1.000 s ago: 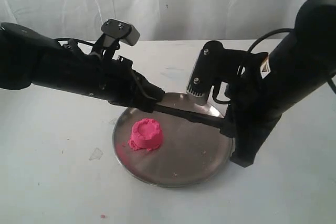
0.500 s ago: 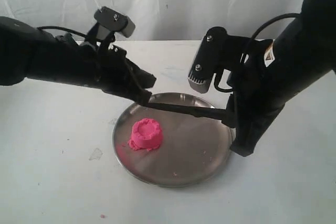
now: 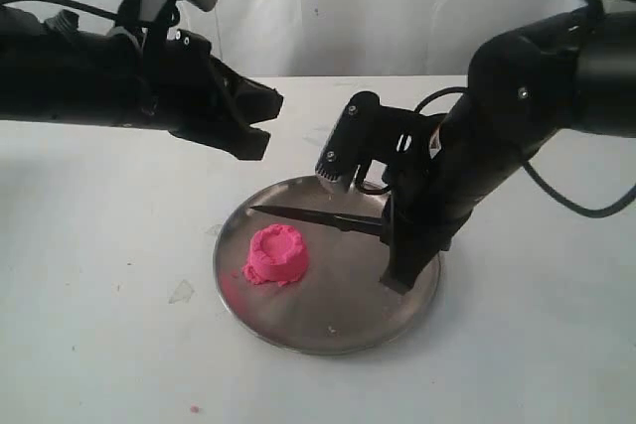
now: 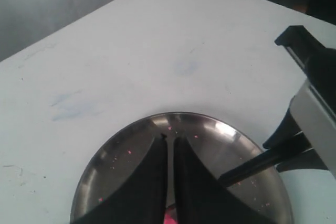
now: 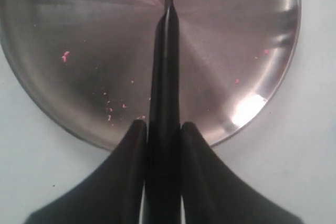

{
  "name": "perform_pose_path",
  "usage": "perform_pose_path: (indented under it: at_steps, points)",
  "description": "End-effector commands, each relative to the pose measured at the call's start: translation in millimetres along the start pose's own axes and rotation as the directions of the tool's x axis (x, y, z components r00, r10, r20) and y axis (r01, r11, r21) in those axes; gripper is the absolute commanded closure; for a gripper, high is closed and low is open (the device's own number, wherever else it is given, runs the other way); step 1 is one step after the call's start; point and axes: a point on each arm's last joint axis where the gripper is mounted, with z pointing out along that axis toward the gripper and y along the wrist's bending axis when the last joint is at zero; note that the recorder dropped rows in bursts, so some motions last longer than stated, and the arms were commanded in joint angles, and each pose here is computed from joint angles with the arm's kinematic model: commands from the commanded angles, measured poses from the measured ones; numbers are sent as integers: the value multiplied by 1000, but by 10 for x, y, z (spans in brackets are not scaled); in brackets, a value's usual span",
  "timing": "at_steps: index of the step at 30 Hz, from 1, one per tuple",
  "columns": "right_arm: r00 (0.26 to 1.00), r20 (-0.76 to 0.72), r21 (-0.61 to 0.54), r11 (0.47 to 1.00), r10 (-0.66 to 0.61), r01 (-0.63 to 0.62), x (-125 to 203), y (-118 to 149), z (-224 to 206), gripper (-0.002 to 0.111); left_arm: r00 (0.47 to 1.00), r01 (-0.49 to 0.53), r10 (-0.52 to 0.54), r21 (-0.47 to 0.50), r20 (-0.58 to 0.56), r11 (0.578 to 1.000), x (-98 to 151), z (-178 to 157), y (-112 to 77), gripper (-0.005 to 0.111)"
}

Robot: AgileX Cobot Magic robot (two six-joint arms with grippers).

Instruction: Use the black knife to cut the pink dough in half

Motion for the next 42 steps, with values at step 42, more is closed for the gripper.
perform_pose_path:
  at_steps: [42]
  points:
    - [994, -11, -102, 989, 107, -107, 56, 112, 604, 108, 962, 98, -91, 12, -258, 995, 739, 662, 128, 95]
